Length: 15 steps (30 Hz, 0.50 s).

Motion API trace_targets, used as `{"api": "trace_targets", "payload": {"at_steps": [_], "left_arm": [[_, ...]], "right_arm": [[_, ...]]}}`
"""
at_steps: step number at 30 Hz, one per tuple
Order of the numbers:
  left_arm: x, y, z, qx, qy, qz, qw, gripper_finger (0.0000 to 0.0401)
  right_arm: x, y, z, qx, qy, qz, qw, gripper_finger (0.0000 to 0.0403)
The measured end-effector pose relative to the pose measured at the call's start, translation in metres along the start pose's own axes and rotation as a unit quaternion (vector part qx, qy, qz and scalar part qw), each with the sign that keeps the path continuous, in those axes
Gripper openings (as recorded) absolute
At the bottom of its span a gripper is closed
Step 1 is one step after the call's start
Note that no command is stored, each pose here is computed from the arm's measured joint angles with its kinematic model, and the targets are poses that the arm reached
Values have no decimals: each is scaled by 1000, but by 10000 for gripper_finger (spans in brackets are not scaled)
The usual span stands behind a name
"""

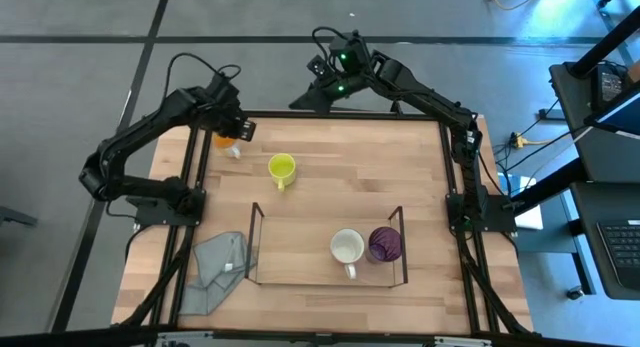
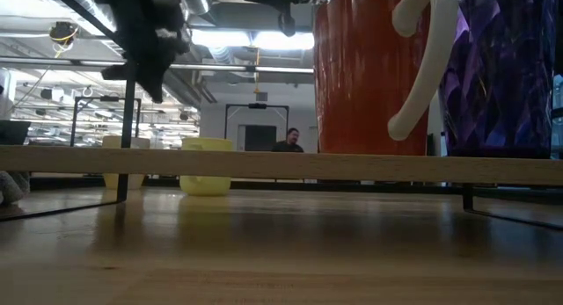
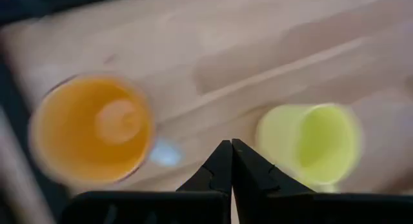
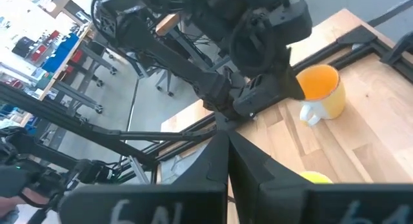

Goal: Stack small to large cups/mugs on shelf
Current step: Put the orange mug on the shelf

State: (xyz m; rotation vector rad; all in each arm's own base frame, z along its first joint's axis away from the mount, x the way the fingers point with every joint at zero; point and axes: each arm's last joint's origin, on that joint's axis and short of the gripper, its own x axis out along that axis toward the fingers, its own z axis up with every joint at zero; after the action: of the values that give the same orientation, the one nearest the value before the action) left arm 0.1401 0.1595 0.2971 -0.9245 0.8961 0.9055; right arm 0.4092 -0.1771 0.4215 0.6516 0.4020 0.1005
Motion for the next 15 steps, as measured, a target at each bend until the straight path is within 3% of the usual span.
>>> {"api": "trace_targets", "payload": {"at_steps": [4, 9, 15], "left_arm": [[10, 2, -3, 2, 32, 61, 998, 0], [17, -1, -1, 0, 37, 81, 996, 6], [23, -7, -3, 11, 39, 111, 993, 60]], "right_arm": [[0, -1, -2, 6, 8, -4, 1000, 8], [0, -2, -4, 12, 17, -7, 1000, 8], [0, -1, -6, 15, 33, 12, 999, 8]]}}
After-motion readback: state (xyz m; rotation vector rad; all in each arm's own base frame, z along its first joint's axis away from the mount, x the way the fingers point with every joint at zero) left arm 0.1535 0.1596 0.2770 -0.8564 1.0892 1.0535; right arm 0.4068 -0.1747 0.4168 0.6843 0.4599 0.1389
